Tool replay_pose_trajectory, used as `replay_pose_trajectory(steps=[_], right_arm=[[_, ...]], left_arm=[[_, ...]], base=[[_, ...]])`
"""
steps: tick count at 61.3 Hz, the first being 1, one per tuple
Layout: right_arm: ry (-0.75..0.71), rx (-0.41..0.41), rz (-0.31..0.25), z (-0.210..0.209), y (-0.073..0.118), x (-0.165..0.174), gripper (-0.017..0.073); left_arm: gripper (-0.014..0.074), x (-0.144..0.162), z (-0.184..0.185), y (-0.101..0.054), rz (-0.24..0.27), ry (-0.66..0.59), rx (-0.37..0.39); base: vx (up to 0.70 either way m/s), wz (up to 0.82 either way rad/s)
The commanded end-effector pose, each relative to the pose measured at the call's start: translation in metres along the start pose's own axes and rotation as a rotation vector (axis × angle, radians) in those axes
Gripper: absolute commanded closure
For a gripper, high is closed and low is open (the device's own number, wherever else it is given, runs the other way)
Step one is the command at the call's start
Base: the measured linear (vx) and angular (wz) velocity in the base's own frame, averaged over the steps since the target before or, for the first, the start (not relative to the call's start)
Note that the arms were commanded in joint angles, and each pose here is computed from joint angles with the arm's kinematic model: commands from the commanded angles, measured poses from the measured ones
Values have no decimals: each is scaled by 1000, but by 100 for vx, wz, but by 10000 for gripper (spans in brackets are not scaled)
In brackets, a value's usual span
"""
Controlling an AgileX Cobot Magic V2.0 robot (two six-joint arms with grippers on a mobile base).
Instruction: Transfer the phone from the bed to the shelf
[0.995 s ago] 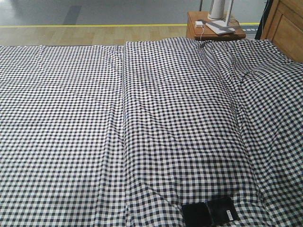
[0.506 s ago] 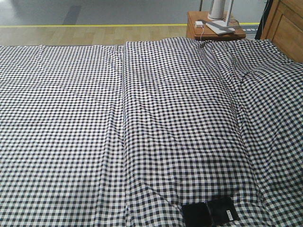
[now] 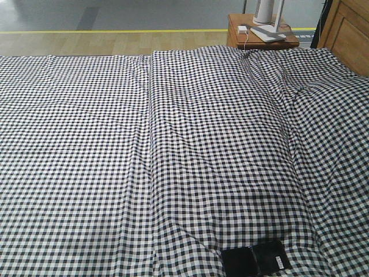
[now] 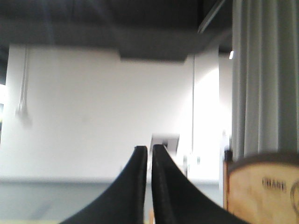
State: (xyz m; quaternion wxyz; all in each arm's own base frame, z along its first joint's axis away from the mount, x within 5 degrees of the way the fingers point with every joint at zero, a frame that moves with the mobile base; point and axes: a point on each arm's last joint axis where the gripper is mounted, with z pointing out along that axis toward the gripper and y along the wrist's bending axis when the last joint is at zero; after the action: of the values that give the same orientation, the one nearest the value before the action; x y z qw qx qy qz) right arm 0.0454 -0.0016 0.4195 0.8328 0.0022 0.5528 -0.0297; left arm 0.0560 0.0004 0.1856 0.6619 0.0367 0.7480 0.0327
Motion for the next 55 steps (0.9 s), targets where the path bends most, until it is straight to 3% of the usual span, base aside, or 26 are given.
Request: replay_pose_trajectory(steps=[1, 10, 26, 31, 36, 55], right_arm=[[81, -5, 0, 28, 0, -13, 501], [268, -19, 0, 60, 1, 0, 374], [617, -41, 1, 91, 3, 53, -46], [697, -46, 2, 96, 4, 66, -134], [785, -52, 1, 101, 4, 80, -171], [1194, -52, 49, 117, 5, 143, -149]], left_arm=[[593, -16, -3, 1, -9, -109, -3], [593, -16, -3, 1, -9, -109, -3], [593, -16, -3, 1, -9, -109, -3], [593, -16, -3, 1, -9, -109, -3], [593, -16, -3, 1, -9, -109, -3], [593, -16, -3, 1, -9, -109, -3]], base=[[0, 0], [0, 0], [0, 0], [0, 0], [0, 0], [0, 0]])
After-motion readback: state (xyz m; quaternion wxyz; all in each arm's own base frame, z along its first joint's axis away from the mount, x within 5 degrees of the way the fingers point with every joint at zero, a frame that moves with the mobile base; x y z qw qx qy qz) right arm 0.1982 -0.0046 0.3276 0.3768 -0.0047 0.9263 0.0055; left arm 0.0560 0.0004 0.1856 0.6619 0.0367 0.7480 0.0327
